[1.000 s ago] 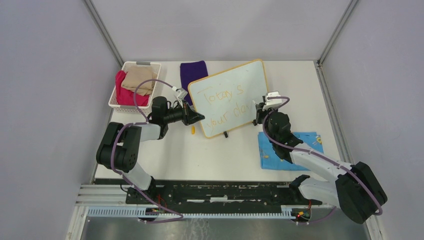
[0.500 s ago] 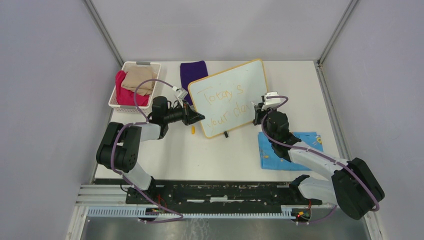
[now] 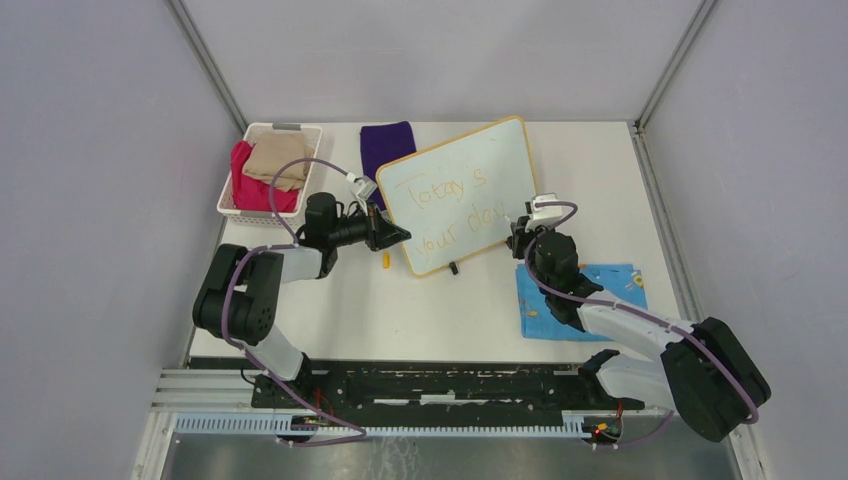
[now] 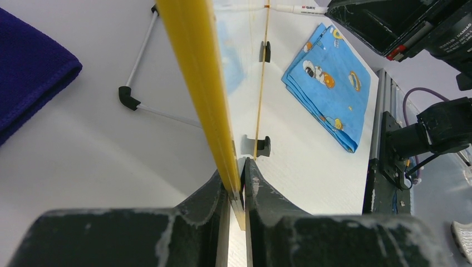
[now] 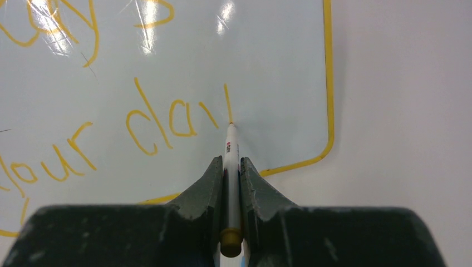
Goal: Write a sentence on the whiteboard
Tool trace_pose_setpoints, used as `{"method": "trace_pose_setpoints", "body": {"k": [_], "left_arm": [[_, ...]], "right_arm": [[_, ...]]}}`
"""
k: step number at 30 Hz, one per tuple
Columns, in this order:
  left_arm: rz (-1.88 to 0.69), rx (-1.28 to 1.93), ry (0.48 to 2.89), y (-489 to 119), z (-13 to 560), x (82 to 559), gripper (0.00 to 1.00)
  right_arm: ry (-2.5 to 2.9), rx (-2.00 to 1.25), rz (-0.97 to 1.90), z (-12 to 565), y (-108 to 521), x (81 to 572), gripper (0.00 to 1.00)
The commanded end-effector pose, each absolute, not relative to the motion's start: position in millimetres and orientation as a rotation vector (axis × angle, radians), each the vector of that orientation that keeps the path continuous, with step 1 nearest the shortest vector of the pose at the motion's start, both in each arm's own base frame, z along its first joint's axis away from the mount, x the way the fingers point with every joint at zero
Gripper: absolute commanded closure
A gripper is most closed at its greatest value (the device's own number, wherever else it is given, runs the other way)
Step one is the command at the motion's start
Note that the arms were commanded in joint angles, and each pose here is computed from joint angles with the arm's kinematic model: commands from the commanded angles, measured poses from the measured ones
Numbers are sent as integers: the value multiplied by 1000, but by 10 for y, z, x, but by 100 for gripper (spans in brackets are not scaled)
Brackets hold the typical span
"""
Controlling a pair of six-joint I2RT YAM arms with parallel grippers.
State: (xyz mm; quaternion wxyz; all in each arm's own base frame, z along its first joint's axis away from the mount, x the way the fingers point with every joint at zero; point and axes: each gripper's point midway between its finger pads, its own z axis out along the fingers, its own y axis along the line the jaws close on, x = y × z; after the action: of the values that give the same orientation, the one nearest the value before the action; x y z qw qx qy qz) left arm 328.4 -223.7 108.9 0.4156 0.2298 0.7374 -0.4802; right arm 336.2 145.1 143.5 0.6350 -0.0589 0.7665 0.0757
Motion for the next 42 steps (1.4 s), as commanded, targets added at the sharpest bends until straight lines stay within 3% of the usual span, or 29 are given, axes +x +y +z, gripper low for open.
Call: {"method": "trace_pose_setpoints", "body": {"k": [1,15,27,42], "left_arm": [[-1068,573,1976,-2129,668,3298,98],[-1065,575,1977,-2133,667,3294,98],[-1065,576,1977,-2135,671,3297,98],[-1061,574,1981,-2130,660,3299,98]], "right_arm": [[1763,-131,231,1381,1496,3303,100],[1779,-204,389,1278,1804,3116,100],[1729,-246,513,1541,2099,3028,100],[1566,152,138,1912,914,2962,100]]}}
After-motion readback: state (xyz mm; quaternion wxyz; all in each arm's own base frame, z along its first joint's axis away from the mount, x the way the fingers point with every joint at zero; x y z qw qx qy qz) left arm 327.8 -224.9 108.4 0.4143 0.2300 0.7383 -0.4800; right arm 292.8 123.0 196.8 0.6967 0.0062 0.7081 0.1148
